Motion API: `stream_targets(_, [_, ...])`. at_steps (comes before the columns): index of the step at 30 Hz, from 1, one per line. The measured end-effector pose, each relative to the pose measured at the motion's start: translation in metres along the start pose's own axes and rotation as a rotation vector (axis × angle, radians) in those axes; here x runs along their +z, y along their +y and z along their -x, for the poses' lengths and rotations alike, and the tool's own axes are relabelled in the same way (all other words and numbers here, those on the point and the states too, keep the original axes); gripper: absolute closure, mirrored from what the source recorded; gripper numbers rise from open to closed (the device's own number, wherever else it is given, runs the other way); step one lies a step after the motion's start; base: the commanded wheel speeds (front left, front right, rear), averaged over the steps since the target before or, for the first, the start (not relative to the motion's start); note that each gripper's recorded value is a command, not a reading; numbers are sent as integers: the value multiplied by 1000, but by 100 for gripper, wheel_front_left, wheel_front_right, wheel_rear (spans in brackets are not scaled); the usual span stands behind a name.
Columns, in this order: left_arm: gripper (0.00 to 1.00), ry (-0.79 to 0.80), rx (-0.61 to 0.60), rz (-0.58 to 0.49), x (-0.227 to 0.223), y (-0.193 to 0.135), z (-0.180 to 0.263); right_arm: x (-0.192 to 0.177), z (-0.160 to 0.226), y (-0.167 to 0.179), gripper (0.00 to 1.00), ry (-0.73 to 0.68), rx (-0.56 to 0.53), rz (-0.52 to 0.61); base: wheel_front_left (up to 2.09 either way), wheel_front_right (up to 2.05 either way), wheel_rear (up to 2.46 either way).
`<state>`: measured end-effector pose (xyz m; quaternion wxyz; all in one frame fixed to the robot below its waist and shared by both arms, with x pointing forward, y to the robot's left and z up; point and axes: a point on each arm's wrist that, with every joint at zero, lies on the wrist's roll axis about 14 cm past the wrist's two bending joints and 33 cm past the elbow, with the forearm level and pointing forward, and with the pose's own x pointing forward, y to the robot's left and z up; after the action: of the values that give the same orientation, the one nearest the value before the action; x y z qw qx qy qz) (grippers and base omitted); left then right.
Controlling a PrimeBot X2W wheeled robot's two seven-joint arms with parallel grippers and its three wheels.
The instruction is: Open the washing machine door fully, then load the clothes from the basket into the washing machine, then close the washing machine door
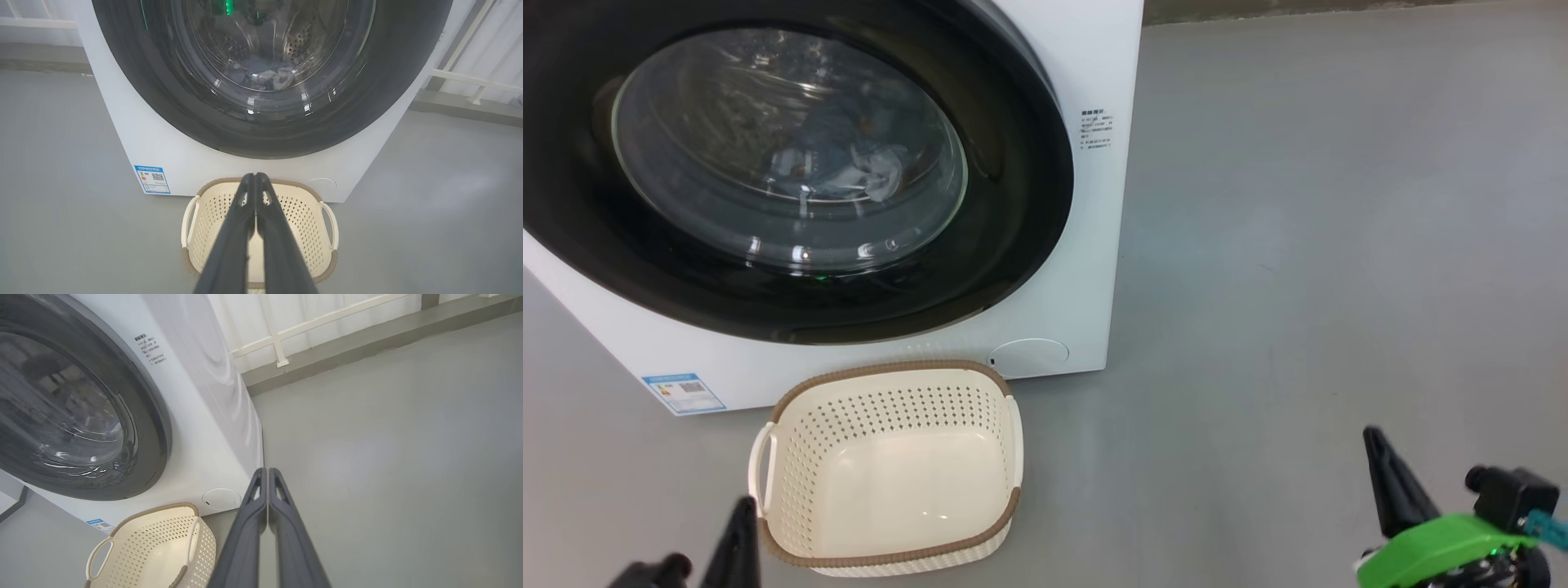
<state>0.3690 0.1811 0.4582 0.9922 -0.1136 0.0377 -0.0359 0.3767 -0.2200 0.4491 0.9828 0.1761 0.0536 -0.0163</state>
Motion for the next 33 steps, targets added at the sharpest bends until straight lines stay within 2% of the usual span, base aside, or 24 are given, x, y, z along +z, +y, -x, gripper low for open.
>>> stream_targets(7, [100,105,17,65,-37,-10,15,-41,20,-5,100,111,-51,-53,0,0,0])
stream_targets(33, [100,110,99,328,-34,2,16,-30,14,-2,100,85,-89,-296,0,0,0])
